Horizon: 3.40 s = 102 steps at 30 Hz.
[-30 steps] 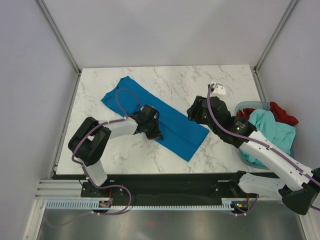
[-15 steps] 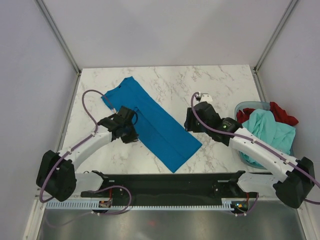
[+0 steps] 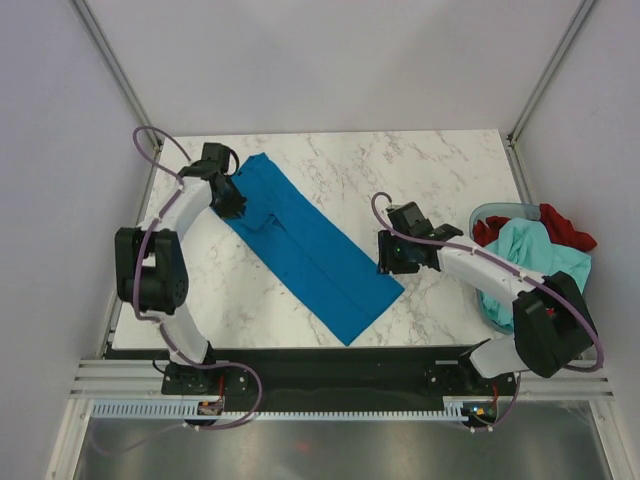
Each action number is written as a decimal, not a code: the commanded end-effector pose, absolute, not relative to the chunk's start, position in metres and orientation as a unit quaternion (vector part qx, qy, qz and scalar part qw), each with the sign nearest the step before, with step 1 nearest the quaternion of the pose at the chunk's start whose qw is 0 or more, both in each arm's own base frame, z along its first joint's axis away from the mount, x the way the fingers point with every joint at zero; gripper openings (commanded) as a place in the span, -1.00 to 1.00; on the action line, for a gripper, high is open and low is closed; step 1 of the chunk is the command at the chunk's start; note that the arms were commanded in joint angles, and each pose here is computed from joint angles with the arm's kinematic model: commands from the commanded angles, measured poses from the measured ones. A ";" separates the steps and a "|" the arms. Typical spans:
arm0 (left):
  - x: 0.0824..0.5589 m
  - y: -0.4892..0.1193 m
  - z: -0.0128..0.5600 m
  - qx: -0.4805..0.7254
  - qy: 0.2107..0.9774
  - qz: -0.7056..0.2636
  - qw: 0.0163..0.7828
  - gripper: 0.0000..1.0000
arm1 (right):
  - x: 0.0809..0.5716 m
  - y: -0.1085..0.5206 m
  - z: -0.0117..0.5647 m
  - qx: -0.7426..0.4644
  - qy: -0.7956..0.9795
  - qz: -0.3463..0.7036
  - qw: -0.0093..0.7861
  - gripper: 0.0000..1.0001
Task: Fold and stack the t-shirts
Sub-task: Fold the tshirt
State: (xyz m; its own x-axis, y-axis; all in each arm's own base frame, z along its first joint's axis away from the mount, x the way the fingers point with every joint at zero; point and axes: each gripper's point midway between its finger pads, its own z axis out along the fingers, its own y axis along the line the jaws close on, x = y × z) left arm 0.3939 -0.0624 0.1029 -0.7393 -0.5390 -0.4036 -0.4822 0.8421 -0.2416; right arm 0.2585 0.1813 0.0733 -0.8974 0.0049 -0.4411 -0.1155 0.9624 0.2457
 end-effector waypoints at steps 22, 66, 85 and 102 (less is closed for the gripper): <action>0.537 -0.047 0.010 -0.225 0.947 -0.058 0.224 -0.61 | 0.223 0.143 0.000 0.070 0.980 0.106 0.153 -0.79; 0.197 -0.201 0.035 -0.065 0.975 -0.176 0.117 0.04 | 0.212 0.201 0.019 -0.045 0.974 0.127 0.184 -0.36; 0.168 -0.201 0.014 -0.035 0.984 -0.155 0.083 0.04 | 0.197 0.192 0.031 -0.012 0.970 0.139 0.201 -0.47; 0.167 -0.197 0.057 -0.079 0.972 -0.185 0.123 -0.16 | 0.191 0.208 0.057 -0.037 0.964 0.136 0.227 -0.25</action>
State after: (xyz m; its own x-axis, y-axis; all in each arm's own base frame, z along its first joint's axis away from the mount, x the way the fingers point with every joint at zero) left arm 0.1653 -0.1692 0.0344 -0.9683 -0.1316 -0.2123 -0.0873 0.9746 -0.2061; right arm 0.1775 0.2093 0.0443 -0.9150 -0.0111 -0.4032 -0.1365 0.9492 0.2836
